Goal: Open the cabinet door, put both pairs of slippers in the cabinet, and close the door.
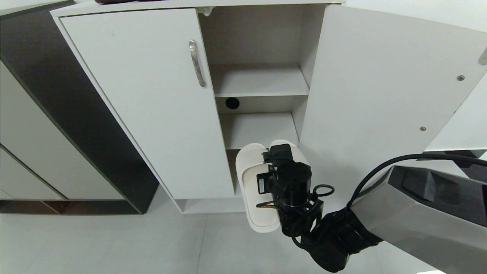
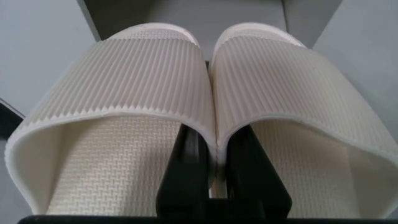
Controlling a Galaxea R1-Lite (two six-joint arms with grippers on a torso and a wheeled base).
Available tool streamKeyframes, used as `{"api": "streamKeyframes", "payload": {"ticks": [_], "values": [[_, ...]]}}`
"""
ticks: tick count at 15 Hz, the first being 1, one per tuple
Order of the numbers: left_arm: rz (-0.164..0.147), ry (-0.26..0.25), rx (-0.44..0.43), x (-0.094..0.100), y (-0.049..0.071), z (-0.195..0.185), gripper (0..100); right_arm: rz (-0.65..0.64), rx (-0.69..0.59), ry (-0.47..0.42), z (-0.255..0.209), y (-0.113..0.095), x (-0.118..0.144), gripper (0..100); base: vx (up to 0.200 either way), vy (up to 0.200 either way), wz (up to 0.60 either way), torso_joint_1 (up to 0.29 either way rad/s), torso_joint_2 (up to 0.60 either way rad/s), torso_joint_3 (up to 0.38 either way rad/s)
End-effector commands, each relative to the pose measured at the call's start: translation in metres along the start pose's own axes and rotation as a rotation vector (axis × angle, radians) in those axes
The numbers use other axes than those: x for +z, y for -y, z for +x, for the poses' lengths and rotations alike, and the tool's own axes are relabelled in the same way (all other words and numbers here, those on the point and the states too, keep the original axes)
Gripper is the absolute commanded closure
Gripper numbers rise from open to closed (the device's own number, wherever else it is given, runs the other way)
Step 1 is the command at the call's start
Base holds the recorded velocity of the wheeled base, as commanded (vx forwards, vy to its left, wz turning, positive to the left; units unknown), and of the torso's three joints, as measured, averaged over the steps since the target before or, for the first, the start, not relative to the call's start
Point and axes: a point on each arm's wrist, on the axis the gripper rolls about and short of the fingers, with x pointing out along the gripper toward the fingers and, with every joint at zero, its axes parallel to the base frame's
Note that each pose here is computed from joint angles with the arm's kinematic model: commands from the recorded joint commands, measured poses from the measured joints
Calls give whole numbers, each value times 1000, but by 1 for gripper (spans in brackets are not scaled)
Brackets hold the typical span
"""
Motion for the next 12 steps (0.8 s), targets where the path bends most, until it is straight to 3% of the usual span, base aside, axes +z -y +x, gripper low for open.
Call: {"api": "streamKeyframes", "payload": {"ticks": [1,3,6,12], "values": [[0,-2,1,0,0,0,100,-3,1,-3,0,0,-1,100,0,0,0,7,2,-144],[-1,-2,0,0,0,0,100,-10,-2,-10,1,0,-4,100,0,0,0,4,1,-35],[-1,-2,0,0,0,0,100,-14,-21,-15,8,1,-11,100,0,200,0,-1,4,-9],[2,-2,0,0,0,0,100,-17,-32,-22,15,8,-15,100,0,0,0,0,0,0]]}}
